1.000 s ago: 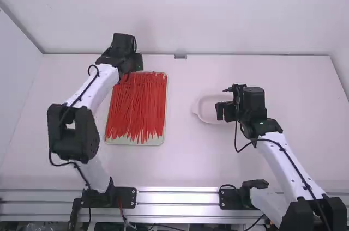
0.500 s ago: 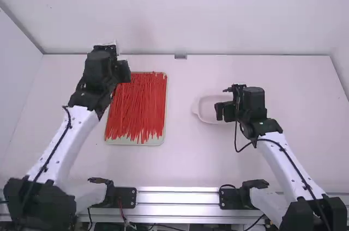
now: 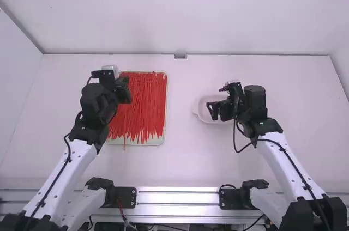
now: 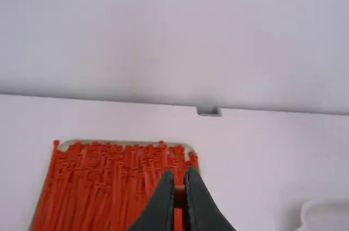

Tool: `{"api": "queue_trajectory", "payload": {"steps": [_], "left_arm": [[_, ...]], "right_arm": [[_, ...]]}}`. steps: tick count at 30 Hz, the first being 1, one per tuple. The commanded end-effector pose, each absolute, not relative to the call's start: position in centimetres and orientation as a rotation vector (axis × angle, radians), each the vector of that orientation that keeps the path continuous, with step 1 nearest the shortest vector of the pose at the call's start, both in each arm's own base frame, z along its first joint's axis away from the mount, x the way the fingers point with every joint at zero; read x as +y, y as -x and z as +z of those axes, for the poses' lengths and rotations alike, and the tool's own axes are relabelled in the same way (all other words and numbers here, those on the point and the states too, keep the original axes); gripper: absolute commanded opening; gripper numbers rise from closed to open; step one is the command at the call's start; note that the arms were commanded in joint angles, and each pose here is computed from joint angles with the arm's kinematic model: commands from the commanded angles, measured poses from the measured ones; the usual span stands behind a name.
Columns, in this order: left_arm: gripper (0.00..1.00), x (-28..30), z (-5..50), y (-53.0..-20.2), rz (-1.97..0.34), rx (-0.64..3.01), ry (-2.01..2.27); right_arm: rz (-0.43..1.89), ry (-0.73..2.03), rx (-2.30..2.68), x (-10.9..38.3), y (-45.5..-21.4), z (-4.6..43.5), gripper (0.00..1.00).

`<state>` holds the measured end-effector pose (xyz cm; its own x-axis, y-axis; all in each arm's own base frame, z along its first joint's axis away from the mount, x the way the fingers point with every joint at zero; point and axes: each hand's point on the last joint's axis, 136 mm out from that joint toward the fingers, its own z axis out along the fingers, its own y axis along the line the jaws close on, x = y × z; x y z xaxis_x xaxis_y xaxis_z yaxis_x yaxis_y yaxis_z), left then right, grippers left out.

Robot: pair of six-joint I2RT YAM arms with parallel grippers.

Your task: Fasten the cable tie

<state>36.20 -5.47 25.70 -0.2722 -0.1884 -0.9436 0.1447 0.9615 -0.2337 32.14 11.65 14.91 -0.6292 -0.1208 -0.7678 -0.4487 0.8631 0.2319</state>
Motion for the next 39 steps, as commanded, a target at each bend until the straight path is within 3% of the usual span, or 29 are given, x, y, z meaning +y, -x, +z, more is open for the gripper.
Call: {"api": "queue_trajectory", "payload": {"steps": [1, 12, 23, 32, 39], "left_arm": [[0.02, -7.4, 25.7, -36.1, -0.418, 1.811, -0.045], [0.02, -11.1, 26.6, -37.7, -0.658, 1.716, -0.16], [0.02, -14.4, 31.4, -36.1, -0.914, 1.513, -0.303], [0.02, -15.8, 34.8, -34.6, -1.006, 1.435, -0.424], [0.02, -16.5, 37.8, -33.6, -1.062, 1.371, -0.486]], "right_arm": [[0.668, 0.499, 2.147, 13.9, -31.8, 16.9, 0.98], [0.942, 0.719, 1.895, 17.7, -30.0, 21.2, 0.98], [1.098, 0.937, 1.565, 19.9, -27.7, 26.3, 0.98], [1.082, 0.963, 1.441, 21.7, -27.5, 29.0, 0.98], [1.043, 0.824, 1.445, 22.9, -28.9, 30.8, 0.98]]}}
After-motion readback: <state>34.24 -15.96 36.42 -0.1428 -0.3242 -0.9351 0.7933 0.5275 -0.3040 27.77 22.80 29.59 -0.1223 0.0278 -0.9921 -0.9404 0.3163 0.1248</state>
